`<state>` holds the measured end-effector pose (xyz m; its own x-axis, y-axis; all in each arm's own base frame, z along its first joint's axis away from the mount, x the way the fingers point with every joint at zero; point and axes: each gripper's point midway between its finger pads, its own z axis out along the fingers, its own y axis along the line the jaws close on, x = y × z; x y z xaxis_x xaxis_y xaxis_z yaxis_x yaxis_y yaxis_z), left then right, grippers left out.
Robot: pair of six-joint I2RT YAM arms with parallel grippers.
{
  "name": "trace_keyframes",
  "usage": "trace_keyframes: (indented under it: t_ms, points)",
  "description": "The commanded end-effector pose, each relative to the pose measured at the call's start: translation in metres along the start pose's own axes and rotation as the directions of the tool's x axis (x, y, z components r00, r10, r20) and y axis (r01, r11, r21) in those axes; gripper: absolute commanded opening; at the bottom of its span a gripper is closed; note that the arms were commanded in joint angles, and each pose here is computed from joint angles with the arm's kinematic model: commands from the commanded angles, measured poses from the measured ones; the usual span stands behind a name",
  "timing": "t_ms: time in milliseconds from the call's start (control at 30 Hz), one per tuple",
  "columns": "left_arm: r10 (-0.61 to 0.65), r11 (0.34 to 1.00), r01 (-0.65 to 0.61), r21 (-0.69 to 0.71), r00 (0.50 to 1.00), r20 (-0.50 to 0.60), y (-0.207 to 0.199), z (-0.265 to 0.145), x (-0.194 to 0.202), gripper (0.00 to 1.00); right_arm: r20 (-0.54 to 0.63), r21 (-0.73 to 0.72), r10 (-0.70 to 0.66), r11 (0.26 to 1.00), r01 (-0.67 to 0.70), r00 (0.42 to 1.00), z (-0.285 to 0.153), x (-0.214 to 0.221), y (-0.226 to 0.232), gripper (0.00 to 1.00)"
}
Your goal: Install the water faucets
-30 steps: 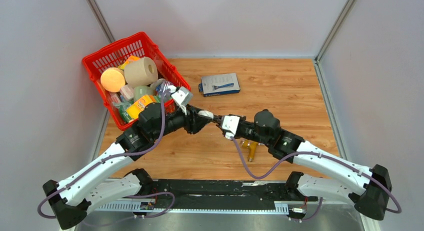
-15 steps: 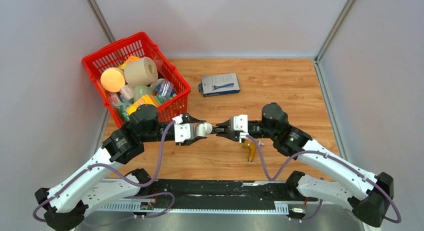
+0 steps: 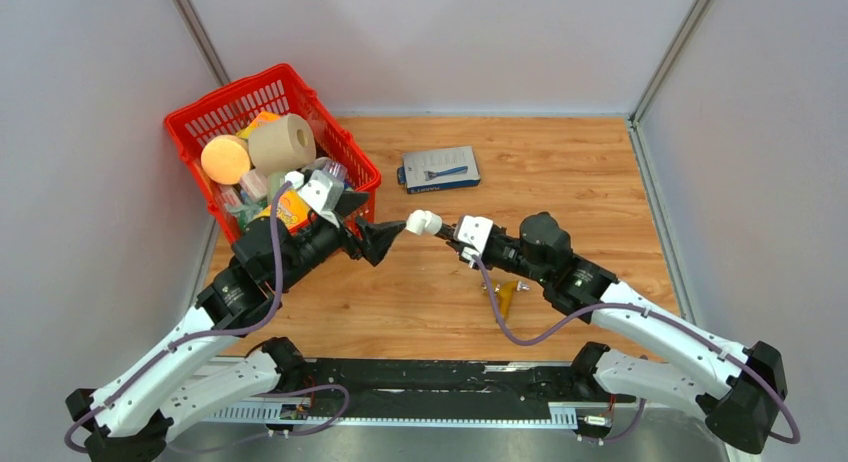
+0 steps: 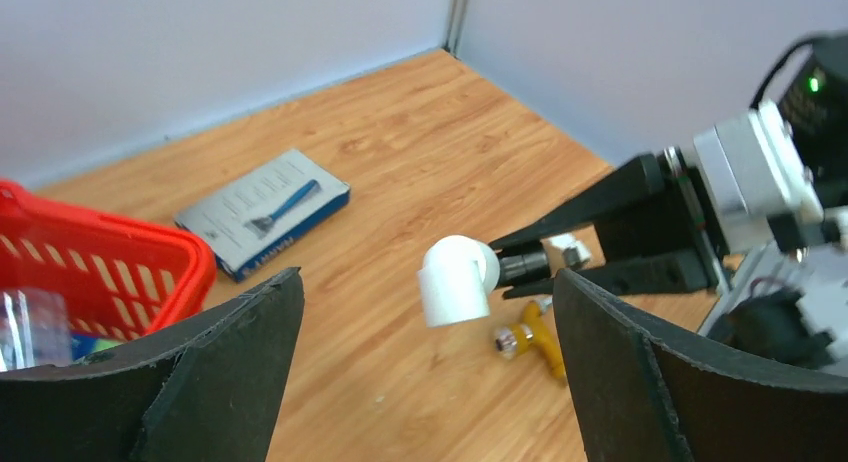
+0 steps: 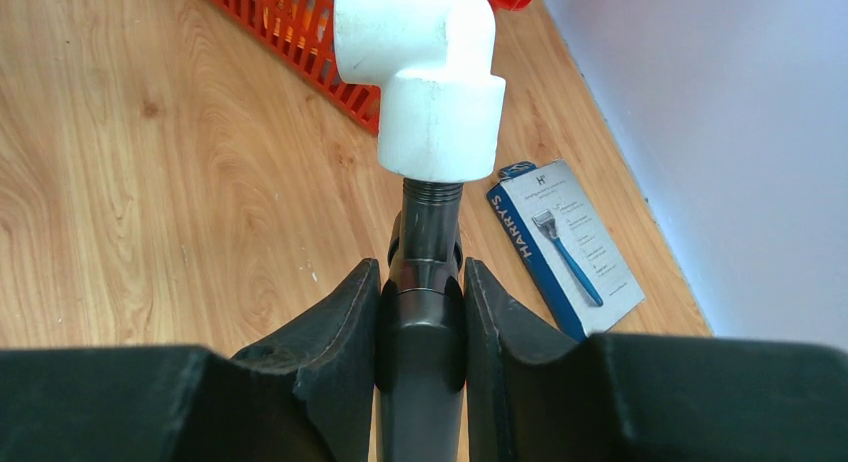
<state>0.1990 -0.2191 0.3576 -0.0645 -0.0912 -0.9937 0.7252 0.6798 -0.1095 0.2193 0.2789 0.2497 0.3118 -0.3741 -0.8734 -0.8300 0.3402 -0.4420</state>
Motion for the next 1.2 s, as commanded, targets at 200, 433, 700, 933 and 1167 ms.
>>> trace_keyframes:
  t_ms: [200,433,700,933,1167]
  points:
    - [-0.338,0.932,0.338,-0.129,0.941,0.023,0.010,0.017,0.007,1.00,0.168,0.143,-0.065,0.989,0.041,0.984,0.000,-0.053,-0.024,0.00]
    - [-0.396,0.911,0.385,-0.146,0.917,-0.049,0.005,0.030,0.025,1.00,0.172,0.121,-0.080,0.991,0.060,0.982,0.007,-0.054,-0.015,0.00]
    - [-0.427,0.902,0.410,-0.136,0.894,-0.134,-0.004,0.048,0.051,0.94,0.173,0.124,-0.091,0.990,0.070,0.981,0.009,-0.057,-0.014,0.00]
    - [-0.426,0.904,0.415,-0.101,0.890,-0.163,-0.010,0.050,0.062,0.61,0.176,0.112,-0.076,0.992,0.057,0.982,0.010,-0.055,-0.010,0.00]
    - [-0.355,0.932,0.362,0.002,0.916,-0.187,-0.023,0.047,0.055,0.00,0.189,0.048,-0.075,0.997,0.067,0.979,0.007,-0.059,0.000,0.00]
